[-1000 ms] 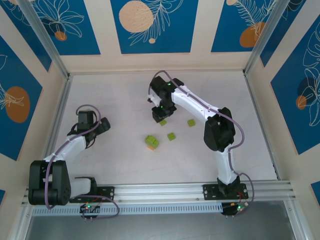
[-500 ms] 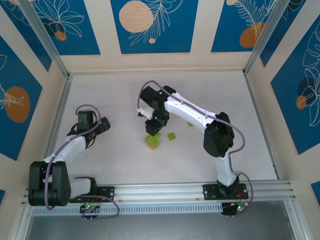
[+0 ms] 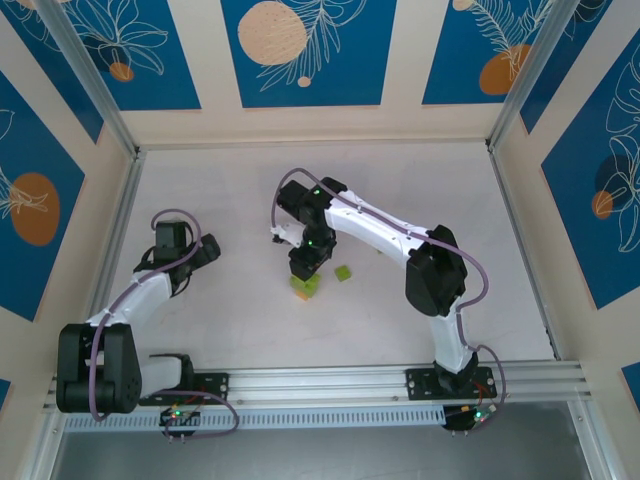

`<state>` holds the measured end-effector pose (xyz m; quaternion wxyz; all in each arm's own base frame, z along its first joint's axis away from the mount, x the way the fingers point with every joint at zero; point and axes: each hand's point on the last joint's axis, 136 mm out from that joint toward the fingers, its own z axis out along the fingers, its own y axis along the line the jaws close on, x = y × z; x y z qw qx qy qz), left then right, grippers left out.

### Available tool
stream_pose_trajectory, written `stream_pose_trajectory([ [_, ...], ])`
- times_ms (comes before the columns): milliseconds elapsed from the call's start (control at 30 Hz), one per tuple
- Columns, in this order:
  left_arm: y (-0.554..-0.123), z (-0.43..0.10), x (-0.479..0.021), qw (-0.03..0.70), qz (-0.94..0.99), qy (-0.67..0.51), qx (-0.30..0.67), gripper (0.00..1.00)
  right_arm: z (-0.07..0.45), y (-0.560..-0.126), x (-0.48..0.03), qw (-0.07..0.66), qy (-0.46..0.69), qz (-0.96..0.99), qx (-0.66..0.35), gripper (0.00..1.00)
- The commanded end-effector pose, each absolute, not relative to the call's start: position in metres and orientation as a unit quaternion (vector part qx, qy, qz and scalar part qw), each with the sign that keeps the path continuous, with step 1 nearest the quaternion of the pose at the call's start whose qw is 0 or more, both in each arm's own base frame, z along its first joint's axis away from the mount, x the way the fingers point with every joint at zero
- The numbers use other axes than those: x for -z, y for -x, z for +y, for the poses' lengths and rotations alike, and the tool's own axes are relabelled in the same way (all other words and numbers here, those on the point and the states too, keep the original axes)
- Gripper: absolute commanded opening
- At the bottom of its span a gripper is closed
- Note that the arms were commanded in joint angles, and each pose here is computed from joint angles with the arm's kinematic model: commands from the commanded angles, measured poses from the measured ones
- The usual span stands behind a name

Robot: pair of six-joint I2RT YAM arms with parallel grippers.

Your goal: Assemble a carrot with lego

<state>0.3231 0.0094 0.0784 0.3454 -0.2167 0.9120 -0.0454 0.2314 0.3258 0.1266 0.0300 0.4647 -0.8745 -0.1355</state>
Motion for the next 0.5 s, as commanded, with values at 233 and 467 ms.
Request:
stream_pose_trajectory([
  [233, -0.3200, 0.0146, -0.0777, 0.347, 0.908, 0.231, 0.046, 0.97, 0.3300, -0.2179, -0.1204, 0.054, -0.472, -0.867, 0.148, 0.35],
  [467, -0.3198, 0.0149, -0.0772, 0.346, 0.908, 0.230, 0.045, 0.97, 0.3335, -0.2209, -0.1190, 0.052, -0.471, -0.869, 0.143, 0.35],
])
